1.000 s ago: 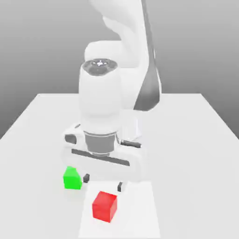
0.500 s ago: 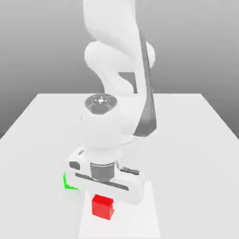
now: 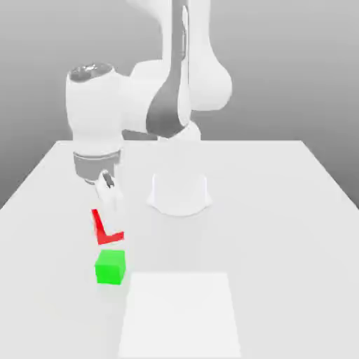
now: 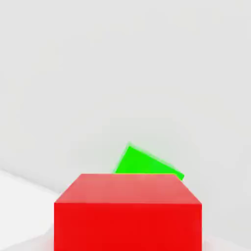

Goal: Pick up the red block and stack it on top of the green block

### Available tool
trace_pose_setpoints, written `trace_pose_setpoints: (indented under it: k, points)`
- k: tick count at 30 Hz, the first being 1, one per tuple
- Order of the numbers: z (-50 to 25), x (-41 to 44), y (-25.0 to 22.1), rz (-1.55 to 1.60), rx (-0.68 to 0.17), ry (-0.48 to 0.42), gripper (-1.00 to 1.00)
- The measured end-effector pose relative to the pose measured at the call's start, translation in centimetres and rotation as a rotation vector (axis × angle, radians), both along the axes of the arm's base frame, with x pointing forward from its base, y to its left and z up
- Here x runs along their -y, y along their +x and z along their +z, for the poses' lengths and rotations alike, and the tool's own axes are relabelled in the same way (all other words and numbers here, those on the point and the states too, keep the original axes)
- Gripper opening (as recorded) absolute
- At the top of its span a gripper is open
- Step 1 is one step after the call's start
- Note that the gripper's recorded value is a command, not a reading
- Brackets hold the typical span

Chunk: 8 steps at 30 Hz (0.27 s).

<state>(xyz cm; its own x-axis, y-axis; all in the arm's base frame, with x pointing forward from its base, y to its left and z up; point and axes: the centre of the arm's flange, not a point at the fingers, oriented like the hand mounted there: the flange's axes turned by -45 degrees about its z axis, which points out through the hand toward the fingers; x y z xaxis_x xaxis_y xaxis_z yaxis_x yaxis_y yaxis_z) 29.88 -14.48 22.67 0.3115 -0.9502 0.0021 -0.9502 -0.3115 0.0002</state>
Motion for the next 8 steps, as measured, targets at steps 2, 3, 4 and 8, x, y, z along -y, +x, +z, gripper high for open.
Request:
trace_pose_setpoints:
  k: [2, 3, 4, 8]
  points:
    - [-1.6, 0.1, -0.1, -0.007, 0.000, 0.000, -1.00]
    - [-2.4, 0.1, -0.1, -0.008, 0.000, 0.000, -1.00]
    - [-3.3, 0.0, -0.1, -0.007, 0.000, 0.000, -1.00]
    - [-4.1, -0.1, -0.2, -0.003, 0.001, 0.001, 1.00]
